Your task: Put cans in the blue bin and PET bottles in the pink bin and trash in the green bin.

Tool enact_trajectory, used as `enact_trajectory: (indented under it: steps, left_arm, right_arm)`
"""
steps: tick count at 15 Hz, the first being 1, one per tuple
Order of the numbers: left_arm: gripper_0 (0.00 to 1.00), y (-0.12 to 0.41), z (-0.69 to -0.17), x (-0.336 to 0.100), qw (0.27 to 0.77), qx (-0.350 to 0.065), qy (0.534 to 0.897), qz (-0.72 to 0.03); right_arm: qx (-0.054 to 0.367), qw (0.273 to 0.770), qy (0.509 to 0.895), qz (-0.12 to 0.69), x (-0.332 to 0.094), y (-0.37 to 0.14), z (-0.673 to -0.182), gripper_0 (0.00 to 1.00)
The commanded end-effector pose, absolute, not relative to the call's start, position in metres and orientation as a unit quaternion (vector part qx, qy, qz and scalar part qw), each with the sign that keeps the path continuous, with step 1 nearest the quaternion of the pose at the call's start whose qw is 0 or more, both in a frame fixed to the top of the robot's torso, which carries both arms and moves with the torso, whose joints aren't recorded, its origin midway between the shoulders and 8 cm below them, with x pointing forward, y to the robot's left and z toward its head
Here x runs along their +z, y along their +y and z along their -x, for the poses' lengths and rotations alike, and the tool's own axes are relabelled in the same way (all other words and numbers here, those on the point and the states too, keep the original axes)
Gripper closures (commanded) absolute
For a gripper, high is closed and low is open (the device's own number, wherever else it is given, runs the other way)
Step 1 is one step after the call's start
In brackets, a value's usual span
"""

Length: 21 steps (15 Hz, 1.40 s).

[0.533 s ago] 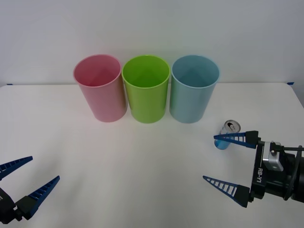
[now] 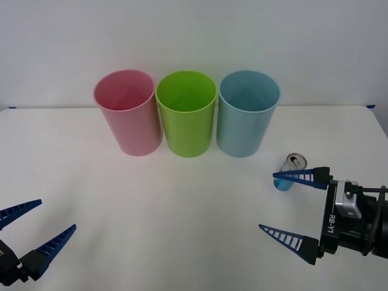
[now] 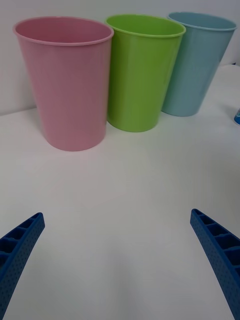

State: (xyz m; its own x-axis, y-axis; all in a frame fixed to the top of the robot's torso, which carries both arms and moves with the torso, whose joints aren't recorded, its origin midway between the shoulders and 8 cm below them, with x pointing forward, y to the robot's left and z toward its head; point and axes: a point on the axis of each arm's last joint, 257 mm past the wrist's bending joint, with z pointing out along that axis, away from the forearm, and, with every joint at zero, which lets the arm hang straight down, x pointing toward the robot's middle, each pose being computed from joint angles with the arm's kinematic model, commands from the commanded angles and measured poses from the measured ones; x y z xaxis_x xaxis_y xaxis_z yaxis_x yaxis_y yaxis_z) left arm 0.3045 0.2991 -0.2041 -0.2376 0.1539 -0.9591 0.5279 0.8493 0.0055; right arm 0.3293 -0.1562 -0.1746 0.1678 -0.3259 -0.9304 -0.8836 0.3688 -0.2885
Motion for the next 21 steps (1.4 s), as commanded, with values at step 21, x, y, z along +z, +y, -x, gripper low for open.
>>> enact_trajectory:
  steps: [21]
  left_arm:
    - [0.0, 0.2991, -0.3045, -0.2041, 0.576, -0.162, 0.77, -0.221]
  right_arm:
    - [0.244, 0.572, 0.597, 0.506, -0.1746, -0.1562, -0.3293, 0.0]
